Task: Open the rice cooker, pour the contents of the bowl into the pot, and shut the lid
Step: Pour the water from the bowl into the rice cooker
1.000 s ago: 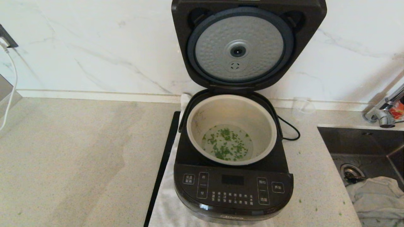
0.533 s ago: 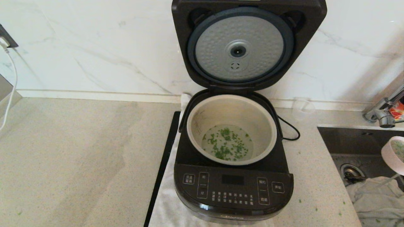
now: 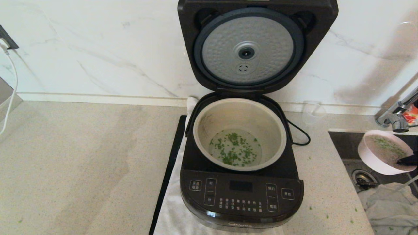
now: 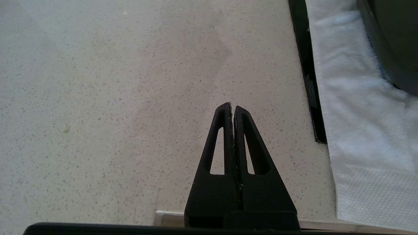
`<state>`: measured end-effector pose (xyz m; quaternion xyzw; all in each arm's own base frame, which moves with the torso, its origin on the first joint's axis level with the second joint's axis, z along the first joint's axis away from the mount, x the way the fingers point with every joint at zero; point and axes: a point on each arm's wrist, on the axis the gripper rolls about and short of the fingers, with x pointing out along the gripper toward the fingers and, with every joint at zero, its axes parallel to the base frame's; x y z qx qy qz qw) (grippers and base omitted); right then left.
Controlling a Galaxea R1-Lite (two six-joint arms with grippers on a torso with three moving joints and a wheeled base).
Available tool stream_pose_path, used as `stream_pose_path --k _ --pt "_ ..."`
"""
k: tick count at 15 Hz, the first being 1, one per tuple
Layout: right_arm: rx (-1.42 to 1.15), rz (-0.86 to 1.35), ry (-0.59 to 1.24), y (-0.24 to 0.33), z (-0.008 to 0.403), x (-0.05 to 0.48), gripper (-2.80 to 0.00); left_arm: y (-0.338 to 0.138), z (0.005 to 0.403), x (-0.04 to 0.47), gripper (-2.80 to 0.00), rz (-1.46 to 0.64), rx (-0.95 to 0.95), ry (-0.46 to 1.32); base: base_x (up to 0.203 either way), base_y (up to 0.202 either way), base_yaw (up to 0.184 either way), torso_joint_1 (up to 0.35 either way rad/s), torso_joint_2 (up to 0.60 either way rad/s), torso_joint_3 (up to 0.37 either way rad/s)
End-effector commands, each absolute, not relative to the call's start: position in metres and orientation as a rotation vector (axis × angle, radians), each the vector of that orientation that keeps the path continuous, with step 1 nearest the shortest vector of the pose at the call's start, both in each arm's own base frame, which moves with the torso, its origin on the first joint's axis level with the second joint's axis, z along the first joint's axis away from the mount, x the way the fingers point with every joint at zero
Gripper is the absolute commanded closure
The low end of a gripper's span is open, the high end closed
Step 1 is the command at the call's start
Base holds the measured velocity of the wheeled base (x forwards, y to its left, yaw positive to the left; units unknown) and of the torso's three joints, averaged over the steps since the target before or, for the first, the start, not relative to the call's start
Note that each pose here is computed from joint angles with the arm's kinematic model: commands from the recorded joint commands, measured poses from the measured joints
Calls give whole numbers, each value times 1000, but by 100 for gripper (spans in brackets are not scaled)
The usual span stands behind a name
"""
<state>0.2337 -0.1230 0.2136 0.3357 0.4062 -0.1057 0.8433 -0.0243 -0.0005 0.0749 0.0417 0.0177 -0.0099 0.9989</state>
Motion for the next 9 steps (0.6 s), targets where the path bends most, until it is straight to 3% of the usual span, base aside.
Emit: stream_pose_path --k 1,9 --pt "622 -134 837 -85 236 228 0 -1 75 -24 0 -20 84 34 0 0 0 0 0 0" --pt "560 72 810 3 304 225 0 -1 75 -24 0 -20 84 34 0 0 0 0 0 0"
